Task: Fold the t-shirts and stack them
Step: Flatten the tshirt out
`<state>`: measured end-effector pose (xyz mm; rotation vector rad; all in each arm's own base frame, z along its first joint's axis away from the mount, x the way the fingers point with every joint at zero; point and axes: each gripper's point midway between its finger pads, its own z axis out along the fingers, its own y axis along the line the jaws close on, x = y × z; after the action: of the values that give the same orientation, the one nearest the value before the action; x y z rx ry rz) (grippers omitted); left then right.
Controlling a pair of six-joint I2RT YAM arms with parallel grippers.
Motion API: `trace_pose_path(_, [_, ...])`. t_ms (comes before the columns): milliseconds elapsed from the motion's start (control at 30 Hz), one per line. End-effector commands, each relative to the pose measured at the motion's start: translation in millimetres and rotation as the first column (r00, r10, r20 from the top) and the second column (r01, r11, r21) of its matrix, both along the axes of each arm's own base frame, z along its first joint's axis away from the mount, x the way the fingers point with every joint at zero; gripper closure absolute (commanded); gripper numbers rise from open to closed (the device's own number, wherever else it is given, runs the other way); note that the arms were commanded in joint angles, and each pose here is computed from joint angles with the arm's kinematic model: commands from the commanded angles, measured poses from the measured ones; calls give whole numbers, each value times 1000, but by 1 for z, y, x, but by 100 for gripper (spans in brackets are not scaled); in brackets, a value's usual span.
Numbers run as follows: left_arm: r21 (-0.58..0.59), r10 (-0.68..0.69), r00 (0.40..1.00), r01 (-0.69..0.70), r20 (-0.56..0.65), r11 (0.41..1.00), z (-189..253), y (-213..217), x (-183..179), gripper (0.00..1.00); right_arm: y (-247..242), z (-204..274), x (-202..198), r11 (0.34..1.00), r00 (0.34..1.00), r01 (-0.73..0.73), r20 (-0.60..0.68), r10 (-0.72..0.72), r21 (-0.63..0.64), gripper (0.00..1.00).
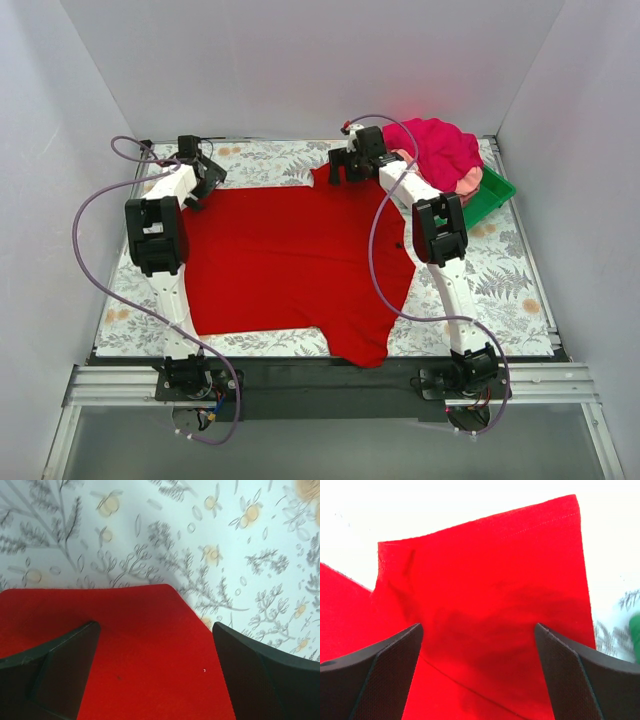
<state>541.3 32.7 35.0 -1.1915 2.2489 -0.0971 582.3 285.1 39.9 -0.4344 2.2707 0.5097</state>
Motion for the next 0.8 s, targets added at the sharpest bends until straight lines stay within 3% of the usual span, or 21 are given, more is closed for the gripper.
trace_pose_path(0, [-1,-18,996,18,-85,1000,-36,7,-5,4,-3,-27,2,999,998,23,-56,-25,-25,2])
trace_pose_path(233, [-2,-64,996,64,-64,998,-44,7,23,4,0,-14,34,995,998,52,28,-55,87,2])
trace_pose_path(367, [18,-55,997,56,-50,998,-36,15,32,4,10,9,43,991,995,-32,103,18,133,2])
trace_pose_path(533, [44,-47,997,44,64,998,29,19,55,3,22,72,48,989,964,-102,256,72,105,2])
trace_pose_path(567, [48,-40,996,36,80,998,41,20,56,3,24,103,45,987,951,-115,298,76,116,2])
trace_pose_path(700, [53,-2,994,-4,113,999,103,22,38,3,29,173,23,980,916,-165,386,110,111,2])
trace_pose_path(733, [46,12,996,-16,87,999,102,21,26,3,33,167,10,979,922,-179,364,133,97,2])
trace_pose_path(767, [54,30,992,-37,121,998,134,23,13,3,30,203,-5,977,905,-191,403,138,93,2])
